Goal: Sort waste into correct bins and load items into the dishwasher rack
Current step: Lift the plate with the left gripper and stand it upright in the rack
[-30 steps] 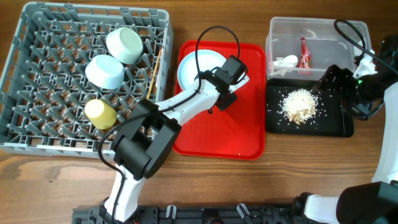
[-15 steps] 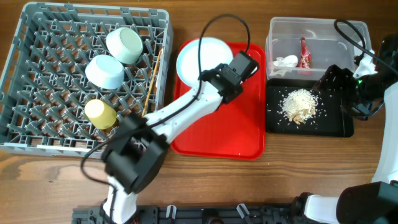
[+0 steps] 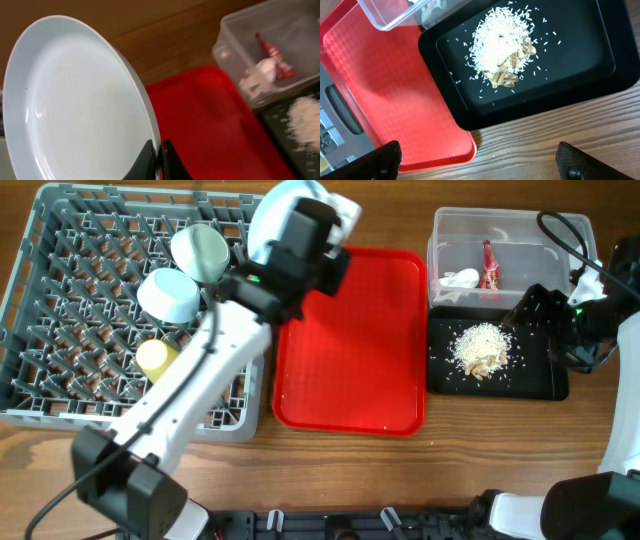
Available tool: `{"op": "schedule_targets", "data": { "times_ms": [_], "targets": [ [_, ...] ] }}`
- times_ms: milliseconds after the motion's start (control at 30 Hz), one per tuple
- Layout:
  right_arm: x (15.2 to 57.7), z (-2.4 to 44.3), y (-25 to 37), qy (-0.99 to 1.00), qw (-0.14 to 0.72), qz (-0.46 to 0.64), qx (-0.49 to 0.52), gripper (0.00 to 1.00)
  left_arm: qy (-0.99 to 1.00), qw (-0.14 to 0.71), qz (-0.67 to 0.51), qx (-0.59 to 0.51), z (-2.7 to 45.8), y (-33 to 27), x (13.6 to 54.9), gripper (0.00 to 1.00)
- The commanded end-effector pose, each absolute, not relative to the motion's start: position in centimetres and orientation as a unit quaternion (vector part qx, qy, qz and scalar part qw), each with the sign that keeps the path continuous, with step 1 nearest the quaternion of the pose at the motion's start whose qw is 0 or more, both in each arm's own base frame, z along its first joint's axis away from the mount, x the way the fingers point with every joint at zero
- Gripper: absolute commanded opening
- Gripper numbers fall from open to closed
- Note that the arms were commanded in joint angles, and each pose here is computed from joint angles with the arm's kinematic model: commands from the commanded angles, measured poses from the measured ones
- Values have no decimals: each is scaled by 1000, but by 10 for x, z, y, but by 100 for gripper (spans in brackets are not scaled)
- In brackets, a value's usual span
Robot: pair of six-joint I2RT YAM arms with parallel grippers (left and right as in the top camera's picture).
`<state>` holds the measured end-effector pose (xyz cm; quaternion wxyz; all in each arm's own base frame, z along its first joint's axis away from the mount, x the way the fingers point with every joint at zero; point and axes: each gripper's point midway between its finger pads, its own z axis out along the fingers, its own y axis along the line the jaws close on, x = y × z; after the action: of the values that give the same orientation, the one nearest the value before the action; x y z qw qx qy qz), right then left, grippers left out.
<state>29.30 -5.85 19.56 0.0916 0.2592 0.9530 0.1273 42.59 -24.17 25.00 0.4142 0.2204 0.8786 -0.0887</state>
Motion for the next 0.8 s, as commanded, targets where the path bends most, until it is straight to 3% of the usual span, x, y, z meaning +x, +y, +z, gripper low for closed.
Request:
{"op": "schedule_targets", "data": {
  "times_ms": [0,333,633,667,767],
  "targets": [
    [293,203,-56,954,103,131,248,100,873,373,-266,169,273,-235,423,4],
    [292,202,-56,954,102,132,250,100,858,305,-409,66,268,-158,447,4],
    [298,204,-58,953,115,133,247,100,868,252,-428,13,229,-128,458,4],
    [298,204,-57,953,115,133,246,100,869,256,-423,9,229,-123,460,23],
    [303,206,-54,953,124,139,238,100,880,270,-390,-15,222,-103,469,64]
  ]
}}
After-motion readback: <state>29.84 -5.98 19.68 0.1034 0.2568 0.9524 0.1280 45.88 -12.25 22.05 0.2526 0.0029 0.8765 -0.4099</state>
